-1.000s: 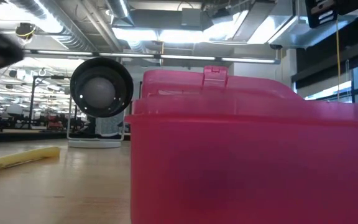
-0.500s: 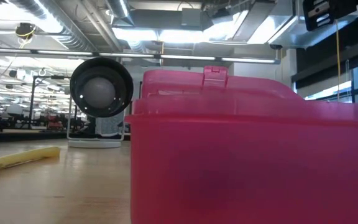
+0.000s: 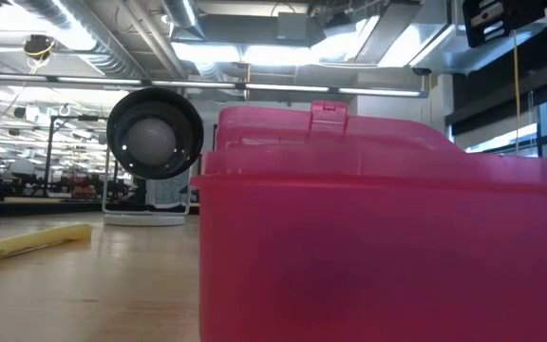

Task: Pick & place school supplies into a supply box
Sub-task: Put the black pen into the pink supply box

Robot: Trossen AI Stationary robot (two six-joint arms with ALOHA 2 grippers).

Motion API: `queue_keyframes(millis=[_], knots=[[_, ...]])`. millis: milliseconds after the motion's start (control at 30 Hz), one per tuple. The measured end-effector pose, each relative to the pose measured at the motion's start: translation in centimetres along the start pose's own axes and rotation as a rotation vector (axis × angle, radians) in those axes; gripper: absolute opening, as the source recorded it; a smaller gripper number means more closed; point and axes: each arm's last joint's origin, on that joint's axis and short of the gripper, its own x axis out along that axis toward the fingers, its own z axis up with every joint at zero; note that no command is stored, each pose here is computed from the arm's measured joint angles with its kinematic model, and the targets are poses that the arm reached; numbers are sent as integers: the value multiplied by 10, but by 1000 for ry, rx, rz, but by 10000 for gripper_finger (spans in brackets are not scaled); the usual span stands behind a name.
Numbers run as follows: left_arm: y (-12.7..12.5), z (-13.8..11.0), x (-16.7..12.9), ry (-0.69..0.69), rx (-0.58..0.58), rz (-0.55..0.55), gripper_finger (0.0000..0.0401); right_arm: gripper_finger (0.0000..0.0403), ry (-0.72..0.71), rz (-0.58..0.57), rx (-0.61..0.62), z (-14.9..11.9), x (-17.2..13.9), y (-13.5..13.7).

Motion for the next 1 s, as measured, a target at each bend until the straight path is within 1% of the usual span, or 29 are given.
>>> queue_keyframes(millis=[133,300,500,633,800,867,1000], knots=[[0,0,0,-6,-8,5,128,119,0,0,0,0,0,0],[2,2,0,-69,-79,59,167,119,0,0,0,0,0,0],[1,2,0,-63,-75,43,202,119,1,0,0,0,0,0],[-2,5,0,-85,-118,9,207,119,1,0,0,0,0,0],[-5,8,0,-114,-120,-24,204,119,1,0,0,0,0,0],[-4,6,0,-101,-113,-13,203,119,2,0,0,0,0,0],[-3,-3,5,-19,-50,-3,203,119,8,0,0,-1,0,0]])
